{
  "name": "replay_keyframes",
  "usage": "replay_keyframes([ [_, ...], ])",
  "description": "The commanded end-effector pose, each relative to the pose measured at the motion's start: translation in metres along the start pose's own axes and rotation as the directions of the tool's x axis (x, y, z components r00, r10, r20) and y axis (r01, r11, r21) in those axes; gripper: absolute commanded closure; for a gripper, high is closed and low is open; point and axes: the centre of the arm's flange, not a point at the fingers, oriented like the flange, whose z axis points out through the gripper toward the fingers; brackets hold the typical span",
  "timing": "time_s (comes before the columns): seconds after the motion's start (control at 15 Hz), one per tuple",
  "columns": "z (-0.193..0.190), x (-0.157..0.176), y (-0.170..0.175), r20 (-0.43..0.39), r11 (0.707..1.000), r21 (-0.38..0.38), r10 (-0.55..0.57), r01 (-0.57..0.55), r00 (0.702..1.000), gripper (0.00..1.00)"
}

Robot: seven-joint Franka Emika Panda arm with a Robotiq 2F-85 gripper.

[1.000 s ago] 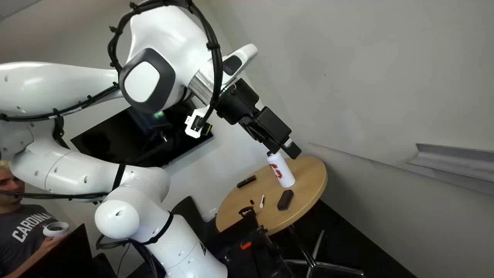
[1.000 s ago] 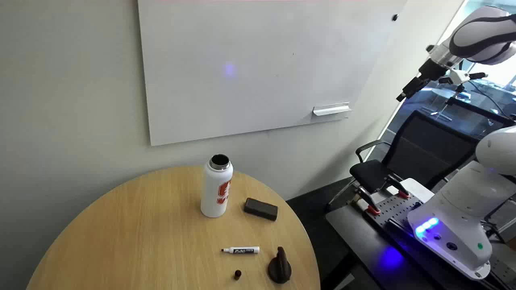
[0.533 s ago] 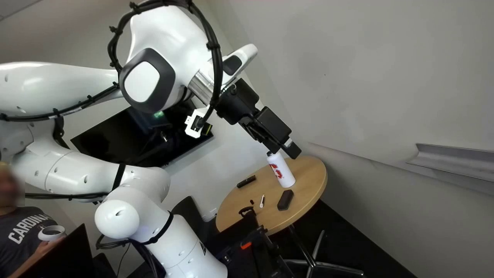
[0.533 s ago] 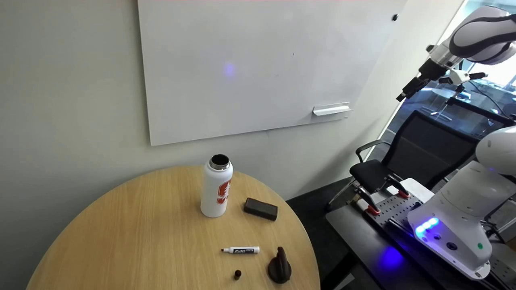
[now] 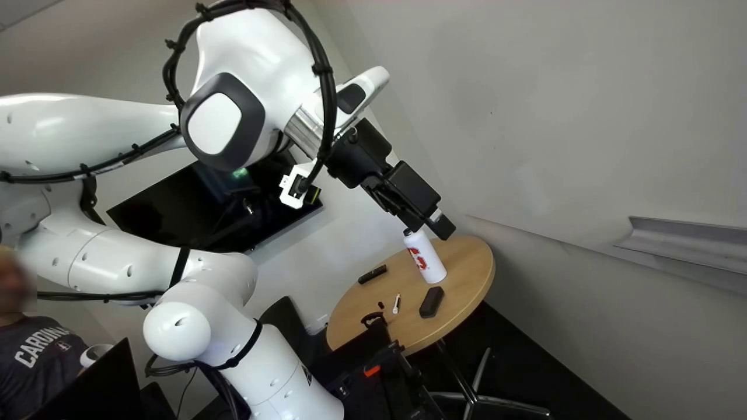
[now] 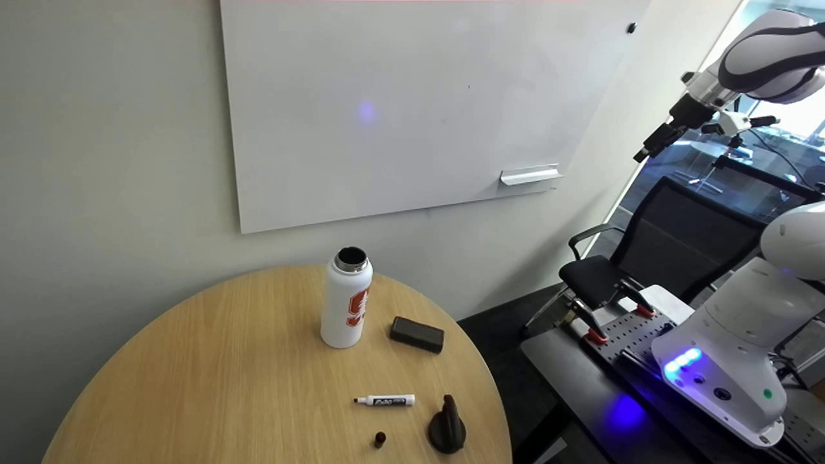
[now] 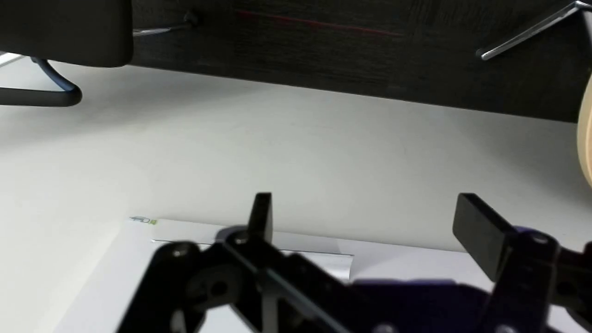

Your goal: Pick up the black marker from the table and use it to write on the whiteboard

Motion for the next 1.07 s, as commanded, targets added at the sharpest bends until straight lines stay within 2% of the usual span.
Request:
replay_keyframes([
  [0.0, 0.004, 0.002, -0.023, -0.002, 0.998, 0.004, -0.065, 0.065, 0.998, 0.0],
  [0.13, 0.013, 0.005, -0.059, 0.007, 0.986, 0.019, -0.167, 0.167, 0.986, 0.0],
  [0.33, 0.035, 0.002, -0.135, 0.02, 0.94, 0.05, -0.34, 0.338, 0.94, 0.0],
  [0.53, 0.038, 0.006, -0.209, -0.014, 0.866, 0.071, -0.495, 0.495, 0.869, 0.0],
  [0.73, 0.023, 0.005, -0.264, -0.064, 0.767, 0.11, -0.629, 0.632, 0.775, 0.0],
  [0.8, 0.016, 0.044, -0.24, -0.016, 0.818, 0.095, -0.569, 0.567, 0.823, 0.0],
  [0.87, 0.014, 0.044, -0.257, -0.028, 0.794, 0.103, -0.6, 0.599, 0.8, 0.0],
  [1.0, 0.012, 0.043, -0.266, -0.037, 0.777, 0.106, -0.621, 0.621, 0.783, 0.0],
])
